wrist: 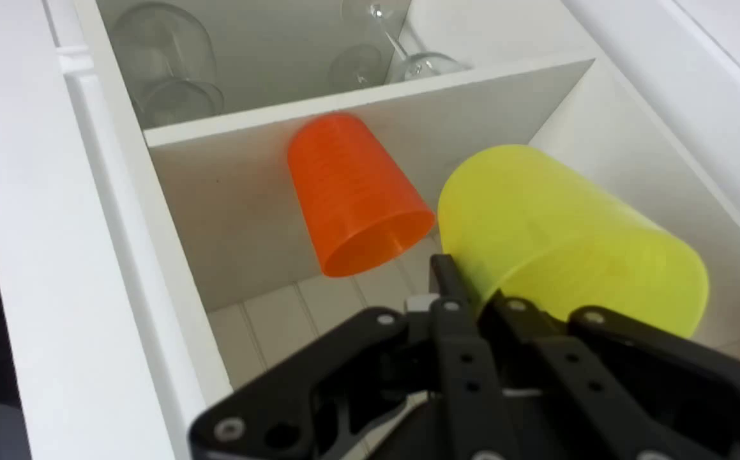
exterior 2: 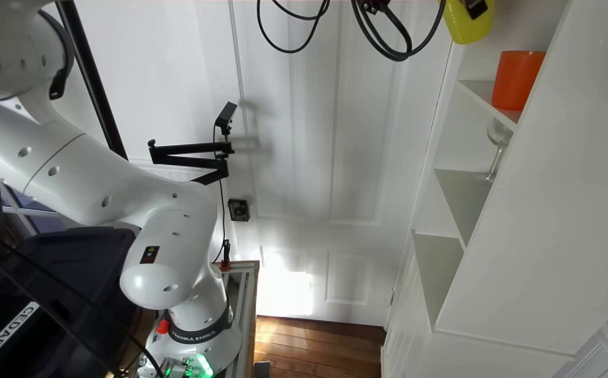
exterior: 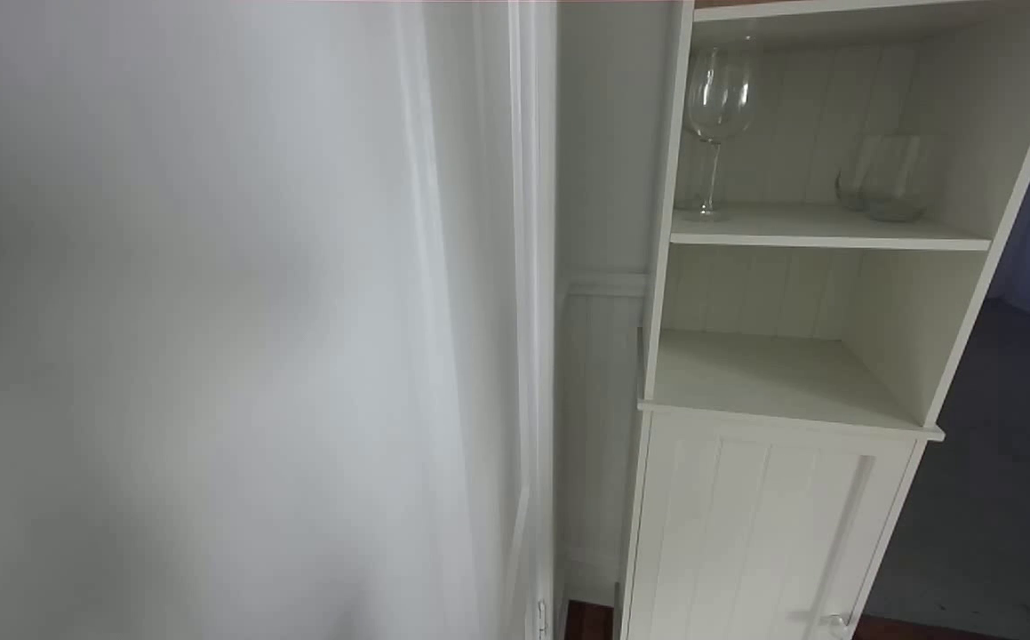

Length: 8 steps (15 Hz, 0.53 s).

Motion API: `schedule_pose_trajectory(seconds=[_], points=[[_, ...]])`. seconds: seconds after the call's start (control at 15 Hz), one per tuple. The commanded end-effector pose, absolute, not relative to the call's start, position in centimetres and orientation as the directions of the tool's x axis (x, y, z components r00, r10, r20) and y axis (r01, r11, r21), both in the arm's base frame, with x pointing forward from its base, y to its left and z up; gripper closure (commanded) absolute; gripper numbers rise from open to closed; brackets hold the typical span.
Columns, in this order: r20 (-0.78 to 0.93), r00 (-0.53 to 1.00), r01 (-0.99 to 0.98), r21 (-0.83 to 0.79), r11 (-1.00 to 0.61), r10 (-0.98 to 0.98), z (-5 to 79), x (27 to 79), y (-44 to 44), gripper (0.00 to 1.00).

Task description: Move the cup from the top shelf to the top of the rack

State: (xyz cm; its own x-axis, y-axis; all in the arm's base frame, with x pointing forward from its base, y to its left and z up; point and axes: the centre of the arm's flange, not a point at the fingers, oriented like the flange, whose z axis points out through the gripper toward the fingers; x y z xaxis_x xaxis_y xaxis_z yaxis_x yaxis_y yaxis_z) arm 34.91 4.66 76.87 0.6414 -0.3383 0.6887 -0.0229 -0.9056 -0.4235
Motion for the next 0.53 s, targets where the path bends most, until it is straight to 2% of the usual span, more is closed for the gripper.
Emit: schedule_pose_trajectory(seconds=[0.0,0.47], points=[[0.729,0.569,-0.04,-0.438,-0.898,-0.381,77.0,35.7,4.8,0.99],[0.744,0.515,-0.096,-0.443,-0.892,-0.425,76.1,37.9,4.6,0.99]])
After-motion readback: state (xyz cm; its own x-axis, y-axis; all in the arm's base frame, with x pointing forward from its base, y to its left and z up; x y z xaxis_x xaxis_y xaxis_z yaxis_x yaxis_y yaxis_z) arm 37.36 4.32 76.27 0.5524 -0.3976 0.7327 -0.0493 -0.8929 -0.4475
